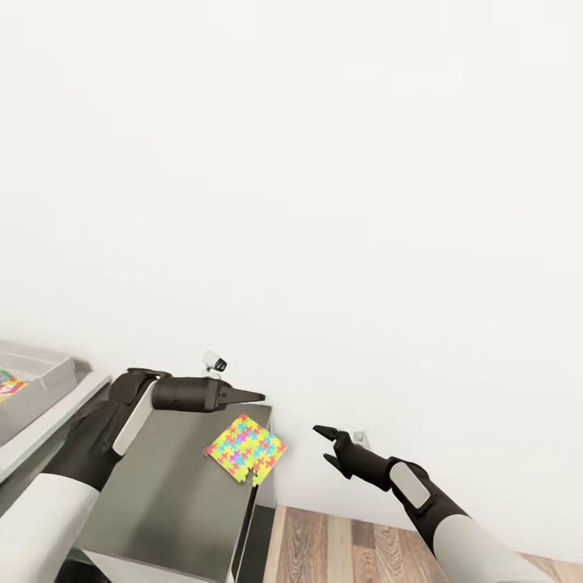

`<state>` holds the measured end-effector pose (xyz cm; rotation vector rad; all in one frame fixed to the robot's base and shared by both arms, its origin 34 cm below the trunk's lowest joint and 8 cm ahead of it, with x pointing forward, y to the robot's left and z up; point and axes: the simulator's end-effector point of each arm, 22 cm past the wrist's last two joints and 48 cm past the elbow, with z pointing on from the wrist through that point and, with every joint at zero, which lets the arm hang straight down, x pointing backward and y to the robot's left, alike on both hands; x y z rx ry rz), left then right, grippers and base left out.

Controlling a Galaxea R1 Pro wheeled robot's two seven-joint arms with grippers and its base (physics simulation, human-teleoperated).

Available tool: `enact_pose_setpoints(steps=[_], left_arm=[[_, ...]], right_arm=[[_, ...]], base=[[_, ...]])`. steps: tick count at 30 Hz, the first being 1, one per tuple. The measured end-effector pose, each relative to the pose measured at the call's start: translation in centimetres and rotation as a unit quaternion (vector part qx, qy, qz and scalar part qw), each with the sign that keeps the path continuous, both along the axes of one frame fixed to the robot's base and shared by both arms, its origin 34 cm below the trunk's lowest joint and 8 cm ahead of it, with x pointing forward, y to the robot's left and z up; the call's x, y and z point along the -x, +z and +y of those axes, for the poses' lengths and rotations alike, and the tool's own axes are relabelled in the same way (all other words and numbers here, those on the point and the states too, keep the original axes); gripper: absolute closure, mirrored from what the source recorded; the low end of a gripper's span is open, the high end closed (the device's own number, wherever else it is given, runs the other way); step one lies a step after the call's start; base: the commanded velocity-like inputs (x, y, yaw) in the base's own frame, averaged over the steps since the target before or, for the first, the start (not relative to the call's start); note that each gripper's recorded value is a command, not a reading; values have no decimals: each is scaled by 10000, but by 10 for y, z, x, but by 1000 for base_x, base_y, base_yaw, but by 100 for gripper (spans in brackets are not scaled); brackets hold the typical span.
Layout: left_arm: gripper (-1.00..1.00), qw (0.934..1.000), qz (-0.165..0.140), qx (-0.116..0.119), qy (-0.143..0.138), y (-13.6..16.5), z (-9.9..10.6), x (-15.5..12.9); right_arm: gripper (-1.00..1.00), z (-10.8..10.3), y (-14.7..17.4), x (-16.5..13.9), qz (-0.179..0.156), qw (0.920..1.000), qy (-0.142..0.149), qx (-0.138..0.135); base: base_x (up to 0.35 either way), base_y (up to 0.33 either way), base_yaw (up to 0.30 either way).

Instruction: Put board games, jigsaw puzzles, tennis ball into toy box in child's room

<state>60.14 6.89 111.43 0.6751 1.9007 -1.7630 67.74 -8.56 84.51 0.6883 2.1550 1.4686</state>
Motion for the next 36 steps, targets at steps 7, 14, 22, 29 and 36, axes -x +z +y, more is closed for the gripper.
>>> enact_pose_setpoints(steps=[7, 14, 22, 29, 36], left_arm=[[-100, 10000, -30, -12, 4, -6, 0, -1], [-100, 10000, -56, -7, 2, -12, 0, -1], [-100, 10000, -63, -7, 3, -21, 0, -2], [-100, 10000, -68, -9, 7, -30, 0, -4], [-100, 10000, -71, -10, 9, -39, 1, -4]], right_arm=[[-100, 9, -5, 1, -23, 10000, 77, -6], [-100, 4, -11, -2, -57, 10000, 57, 6], [-100, 2, -19, -4, -88, 9999, 51, -4], [-100, 1, -28, -6, -85, 10000, 29, -13], [-100, -2, -38, -7, -53, 10000, -24, -47]], base=[[0, 0, 236], [0, 0, 243], [0, 0, 82], [0, 0, 6], [0, 0, 0]])
